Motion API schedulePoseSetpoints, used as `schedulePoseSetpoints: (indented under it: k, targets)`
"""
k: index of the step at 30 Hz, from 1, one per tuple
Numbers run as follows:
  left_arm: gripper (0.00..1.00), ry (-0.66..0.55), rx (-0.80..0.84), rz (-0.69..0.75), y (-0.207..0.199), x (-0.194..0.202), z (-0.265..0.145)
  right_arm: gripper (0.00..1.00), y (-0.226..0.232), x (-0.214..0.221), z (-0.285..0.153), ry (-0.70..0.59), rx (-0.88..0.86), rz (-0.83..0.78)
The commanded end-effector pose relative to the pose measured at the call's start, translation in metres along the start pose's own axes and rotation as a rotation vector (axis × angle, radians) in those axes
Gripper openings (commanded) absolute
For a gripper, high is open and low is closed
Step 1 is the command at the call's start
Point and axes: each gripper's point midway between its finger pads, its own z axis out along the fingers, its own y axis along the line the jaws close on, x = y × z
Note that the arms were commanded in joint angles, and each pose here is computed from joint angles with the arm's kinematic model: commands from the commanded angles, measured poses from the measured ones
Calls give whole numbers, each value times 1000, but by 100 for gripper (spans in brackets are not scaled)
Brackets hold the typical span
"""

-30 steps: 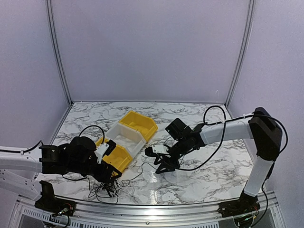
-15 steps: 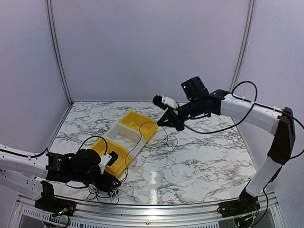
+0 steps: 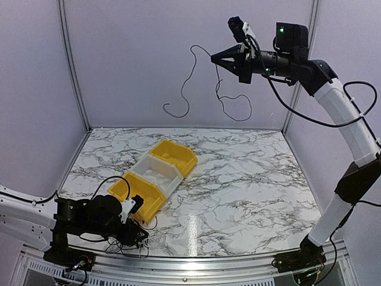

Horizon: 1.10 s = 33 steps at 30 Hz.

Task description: Untangle the cables

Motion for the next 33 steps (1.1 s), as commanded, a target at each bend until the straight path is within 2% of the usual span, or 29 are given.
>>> schedulePoseSetpoints:
  k: [1,8,16,26,33]
  targets:
    - [58,-89,15,1,-11,-27,-19,0,-14,13,23,-9,4,59]
    - [62,-283,46,-35,-29,-82,-60,0,-25,25,46,-40,8,104]
    - [63,-477,40,-142,-20,-113,-104,0,-37,55,78,-40,2,171]
    - [63,-517,28,-215,-8,-111,-117,0,-44,91,123,-36,-14,255]
    - [63,-521,18,-243,-3,-108,-118,0,-39,88,135,-58,-25,272]
